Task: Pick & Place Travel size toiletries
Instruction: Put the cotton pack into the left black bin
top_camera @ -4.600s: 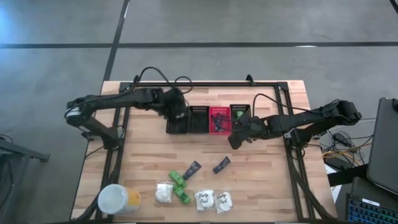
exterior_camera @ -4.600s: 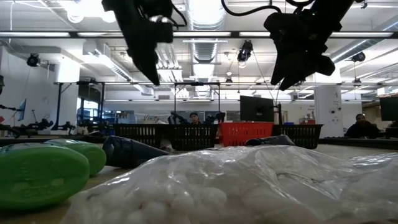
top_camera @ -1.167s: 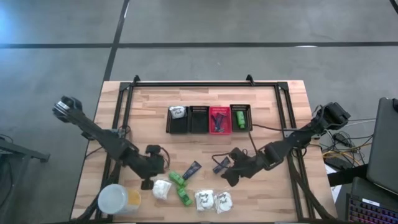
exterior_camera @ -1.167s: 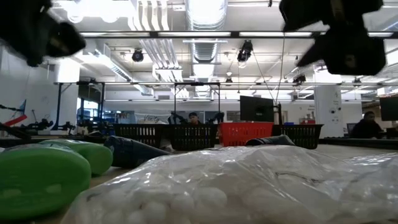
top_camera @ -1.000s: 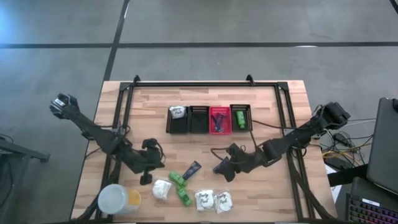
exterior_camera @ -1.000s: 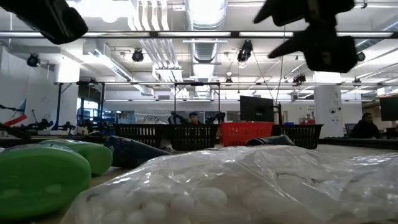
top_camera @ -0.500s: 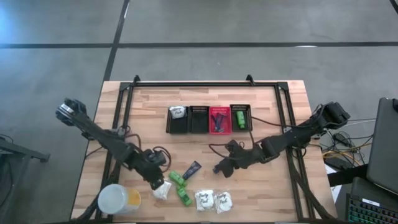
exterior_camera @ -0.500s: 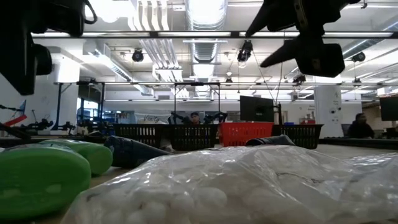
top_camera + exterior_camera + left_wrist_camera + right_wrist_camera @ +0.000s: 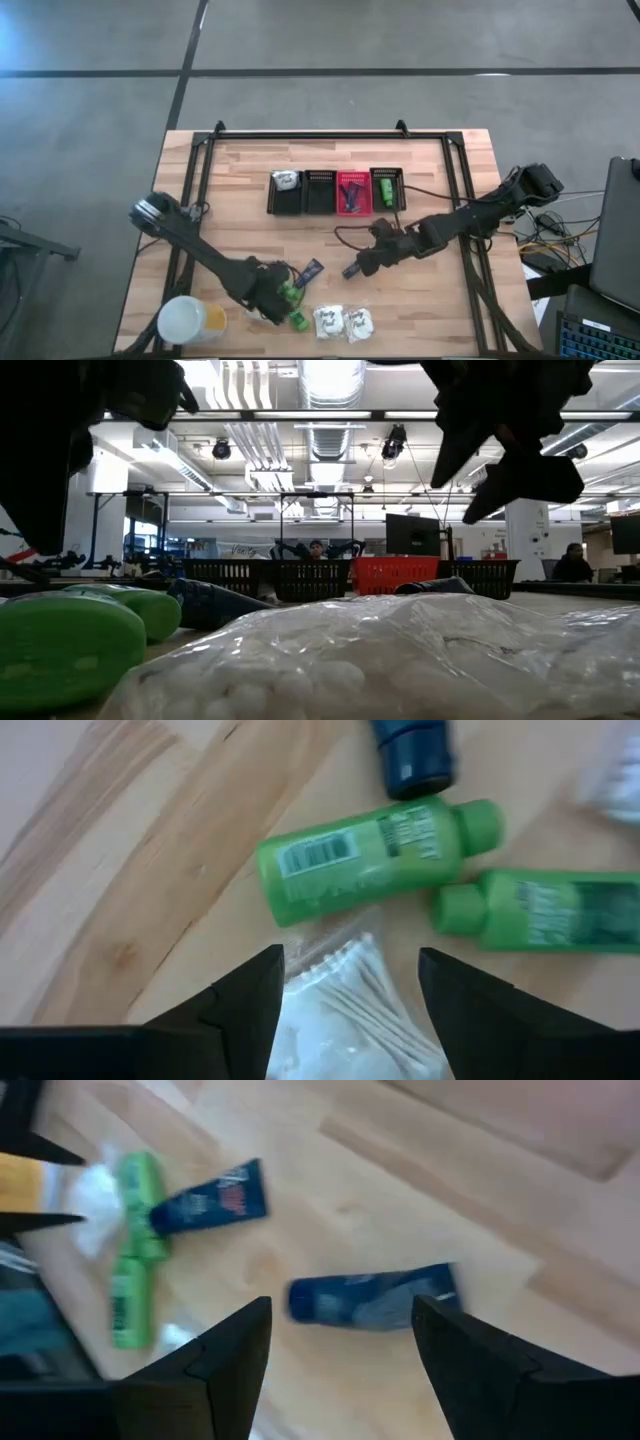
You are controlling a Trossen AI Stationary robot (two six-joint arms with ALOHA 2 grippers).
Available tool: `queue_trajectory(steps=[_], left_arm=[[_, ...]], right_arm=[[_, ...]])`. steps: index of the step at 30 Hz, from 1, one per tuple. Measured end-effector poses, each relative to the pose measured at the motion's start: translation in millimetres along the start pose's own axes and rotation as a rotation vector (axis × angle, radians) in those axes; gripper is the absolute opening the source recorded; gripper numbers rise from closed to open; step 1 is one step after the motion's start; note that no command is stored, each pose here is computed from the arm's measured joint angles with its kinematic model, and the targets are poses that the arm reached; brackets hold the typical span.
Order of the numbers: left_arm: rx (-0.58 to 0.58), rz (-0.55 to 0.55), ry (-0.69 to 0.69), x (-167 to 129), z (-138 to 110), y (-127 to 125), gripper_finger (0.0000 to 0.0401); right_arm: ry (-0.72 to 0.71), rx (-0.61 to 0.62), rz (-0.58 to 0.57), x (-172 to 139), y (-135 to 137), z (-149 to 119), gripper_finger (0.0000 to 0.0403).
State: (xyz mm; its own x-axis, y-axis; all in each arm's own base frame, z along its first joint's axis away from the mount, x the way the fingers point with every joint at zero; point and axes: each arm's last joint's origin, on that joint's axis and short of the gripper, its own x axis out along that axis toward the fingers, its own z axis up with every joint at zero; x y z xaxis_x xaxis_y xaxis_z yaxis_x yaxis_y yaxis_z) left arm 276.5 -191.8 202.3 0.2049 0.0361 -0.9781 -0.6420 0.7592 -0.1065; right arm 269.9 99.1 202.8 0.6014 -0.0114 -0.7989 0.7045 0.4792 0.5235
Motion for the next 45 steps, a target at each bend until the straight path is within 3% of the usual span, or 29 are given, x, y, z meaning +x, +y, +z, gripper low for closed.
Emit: queue_trajectory(steps=[11, 15, 23, 34, 38, 45], left_arm=[[-0.081, 0.187, 0.175, 29.3, 5.8, -51.7, 0.0236], [-0.117, 0.262, 0.228, 35.2, 4.3, -55.2, 0.0236], [-0.153, 0.289, 0.219, 32.4, 7.7, -55.3, 0.0236], [-0.073, 0.353, 0.251, 46.1, 1.7, -42.0, 0.0231], [-0.028, 0.354, 0.272, 47.9, 0.9, -40.0, 0.0195], [0.008, 0.358, 0.28, 49.2, 0.4, -38.4, 0.0062]], right_arm=[[0.046, -0.258, 0.004, -0.3, -1.5, 2.3, 0.0262], [0.067, -0.315, 0.018, -1.4, -1.1, 1.9, 0.0257], [0.091, -0.357, 0.03, -1.6, -0.9, 1.4, 0.0236], [0.09, -0.37, 0.03, -1.4, -1.0, 1.9, 0.023], [0.09, -0.37, 0.03, -1.4, -1.0, 1.9, 0.0238], [0.087, -0.365, 0.028, -1.0, -1.4, 3.8, 0.0249]])
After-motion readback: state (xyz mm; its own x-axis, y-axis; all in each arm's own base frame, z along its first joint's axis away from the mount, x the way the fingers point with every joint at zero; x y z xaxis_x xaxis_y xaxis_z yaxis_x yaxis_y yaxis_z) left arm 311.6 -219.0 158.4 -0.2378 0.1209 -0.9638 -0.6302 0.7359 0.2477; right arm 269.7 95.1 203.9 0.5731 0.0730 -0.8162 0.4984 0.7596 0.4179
